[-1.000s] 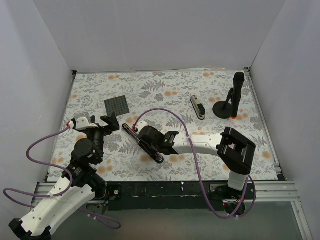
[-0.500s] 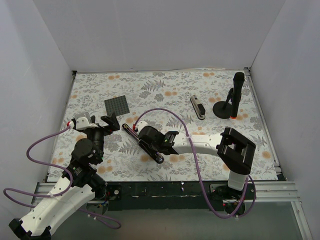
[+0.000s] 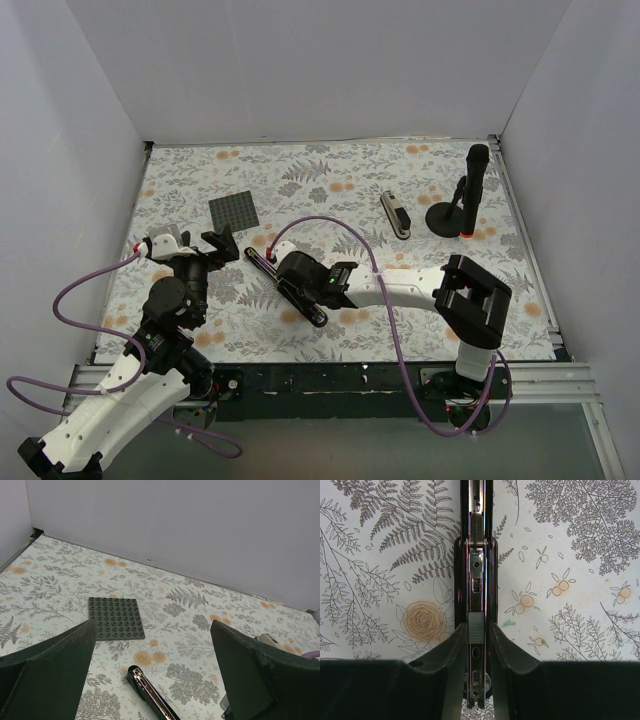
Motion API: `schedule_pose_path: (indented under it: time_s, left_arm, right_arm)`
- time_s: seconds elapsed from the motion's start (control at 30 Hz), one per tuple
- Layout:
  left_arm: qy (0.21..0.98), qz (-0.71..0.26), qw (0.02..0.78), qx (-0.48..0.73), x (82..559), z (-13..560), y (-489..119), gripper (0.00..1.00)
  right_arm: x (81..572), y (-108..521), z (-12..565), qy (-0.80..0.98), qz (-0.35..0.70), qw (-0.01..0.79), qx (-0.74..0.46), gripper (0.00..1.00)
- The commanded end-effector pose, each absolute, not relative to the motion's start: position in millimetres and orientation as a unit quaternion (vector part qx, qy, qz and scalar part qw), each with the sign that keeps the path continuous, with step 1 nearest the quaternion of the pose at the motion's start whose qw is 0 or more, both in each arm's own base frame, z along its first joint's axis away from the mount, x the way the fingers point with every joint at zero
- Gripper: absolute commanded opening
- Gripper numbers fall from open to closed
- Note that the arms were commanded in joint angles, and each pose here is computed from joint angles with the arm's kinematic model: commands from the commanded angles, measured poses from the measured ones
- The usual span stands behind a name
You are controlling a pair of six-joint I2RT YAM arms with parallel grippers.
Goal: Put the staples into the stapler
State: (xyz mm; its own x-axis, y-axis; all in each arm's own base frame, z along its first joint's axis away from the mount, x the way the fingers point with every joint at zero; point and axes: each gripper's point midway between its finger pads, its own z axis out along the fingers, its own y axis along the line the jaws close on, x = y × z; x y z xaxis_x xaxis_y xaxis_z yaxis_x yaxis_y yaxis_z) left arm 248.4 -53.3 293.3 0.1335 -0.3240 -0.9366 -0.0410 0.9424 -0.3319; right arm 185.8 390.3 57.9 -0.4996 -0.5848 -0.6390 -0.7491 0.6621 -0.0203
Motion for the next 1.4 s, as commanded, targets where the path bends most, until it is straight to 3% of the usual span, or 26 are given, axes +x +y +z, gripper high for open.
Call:
schedule_pose_path:
  time_s: [0.0,0.13,0.5,0.7,0.97,1.37]
  left_arm:
    - [0.648,-0.096,0.742,-0.143,247.8,296.1,-51.4,0.98]
    - [0.649,-0.097,0.741,-0.142,248.0,295.9,-51.9,0.98]
    - [0.675,-0.092,0.719,-0.134,255.2,280.1,-61.0,0.98]
    - [0.713,-0.090,0.681,-0.138,266.5,259.3,-74.0,0.98]
    - [0.763,-0.081,0.624,-0.149,280.5,222.2,-90.4,0.98]
    - [0.838,-0.071,0.500,-0.208,304.5,155.3,-101.8,0.98]
  right_arm:
    - [188.5,395.4,69.1,0.856,0.140,0.319,-0.382,0.32]
    - [187.6,396.6,78.4,0.852,0.153,0.328,-0.379,0.35]
    - [176.0,381.0,126.1,0.786,0.261,0.428,-0.362,0.57]
    - [158.8,358.8,97.2,0.753,0.282,0.441,-0.399,0.66]
    - [150.5,339.8,106.1,0.661,0.347,0.543,-0.384,0.69]
    - [145.8,342.5,98.5,0.629,0.356,0.563,-0.402,0.65]
